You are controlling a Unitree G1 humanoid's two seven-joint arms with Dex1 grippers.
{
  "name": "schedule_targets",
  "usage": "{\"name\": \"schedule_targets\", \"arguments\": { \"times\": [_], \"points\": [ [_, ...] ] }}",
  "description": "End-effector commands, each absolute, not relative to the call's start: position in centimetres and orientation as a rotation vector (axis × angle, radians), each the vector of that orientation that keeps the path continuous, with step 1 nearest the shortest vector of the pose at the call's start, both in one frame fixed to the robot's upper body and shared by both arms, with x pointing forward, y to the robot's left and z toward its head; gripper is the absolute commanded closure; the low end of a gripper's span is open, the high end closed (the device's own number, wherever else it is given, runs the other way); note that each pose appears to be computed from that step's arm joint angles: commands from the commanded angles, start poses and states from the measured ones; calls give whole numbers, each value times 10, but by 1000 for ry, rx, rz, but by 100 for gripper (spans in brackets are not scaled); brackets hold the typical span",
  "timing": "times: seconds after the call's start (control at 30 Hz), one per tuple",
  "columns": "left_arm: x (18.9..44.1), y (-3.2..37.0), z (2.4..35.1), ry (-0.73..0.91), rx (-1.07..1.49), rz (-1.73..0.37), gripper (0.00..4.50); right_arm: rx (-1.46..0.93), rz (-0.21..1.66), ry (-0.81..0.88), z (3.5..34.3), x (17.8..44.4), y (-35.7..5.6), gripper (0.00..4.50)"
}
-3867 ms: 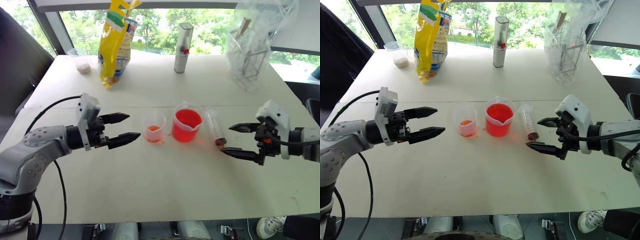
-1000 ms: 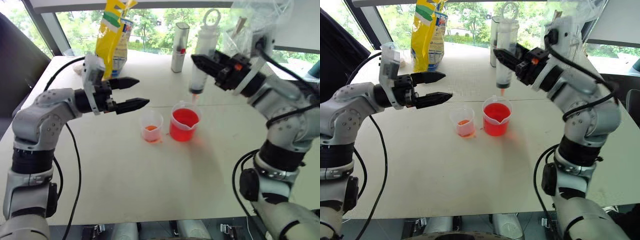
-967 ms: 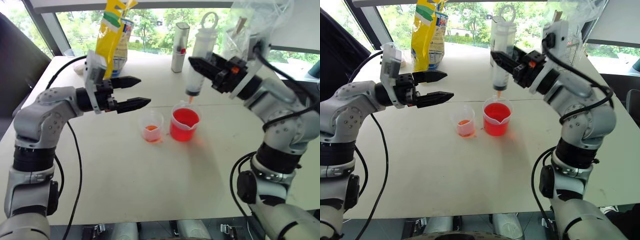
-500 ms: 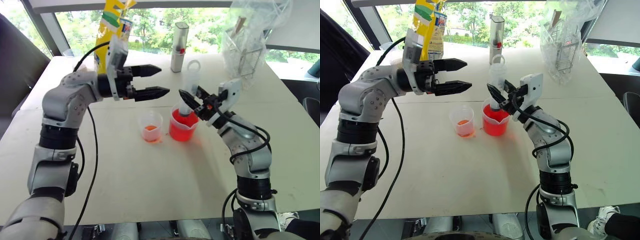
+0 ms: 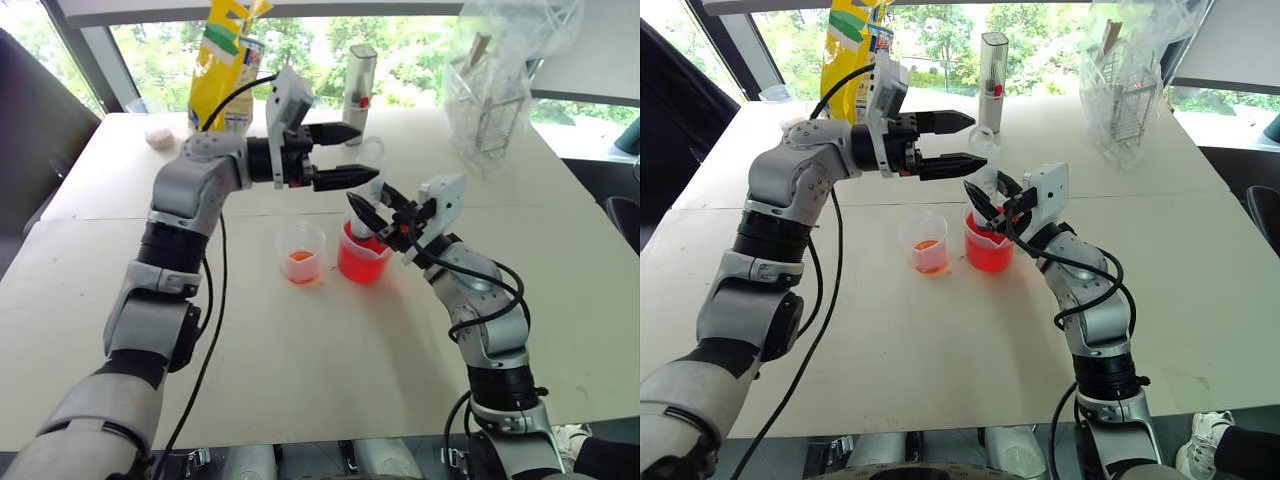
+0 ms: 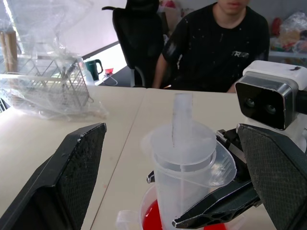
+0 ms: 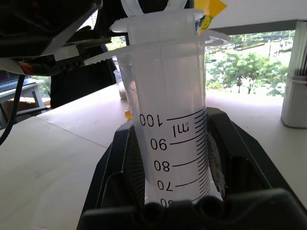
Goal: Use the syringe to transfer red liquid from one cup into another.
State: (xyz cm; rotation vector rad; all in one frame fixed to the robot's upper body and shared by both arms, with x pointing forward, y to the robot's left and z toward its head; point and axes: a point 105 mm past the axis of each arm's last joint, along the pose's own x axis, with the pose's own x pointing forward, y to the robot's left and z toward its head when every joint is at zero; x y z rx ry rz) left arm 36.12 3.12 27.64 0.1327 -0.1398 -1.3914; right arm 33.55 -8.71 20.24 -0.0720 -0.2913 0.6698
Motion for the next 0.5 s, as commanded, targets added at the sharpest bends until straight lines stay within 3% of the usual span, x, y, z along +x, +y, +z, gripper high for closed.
{"name": "schedule_targets", "arguments": {
  "times": [0.03,0.23,0.5],
  "points": [
    [356,23,294,-207,162,-1413,130,-99,683,-366,218,327,-85,312],
    [354,20,301,-214,108,-1426,437,-104,689,-361,217,326,-85,312],
    [349,18,302,-218,115,-1447,445,-104,701,-355,216,325,-83,312]
  ]
}}
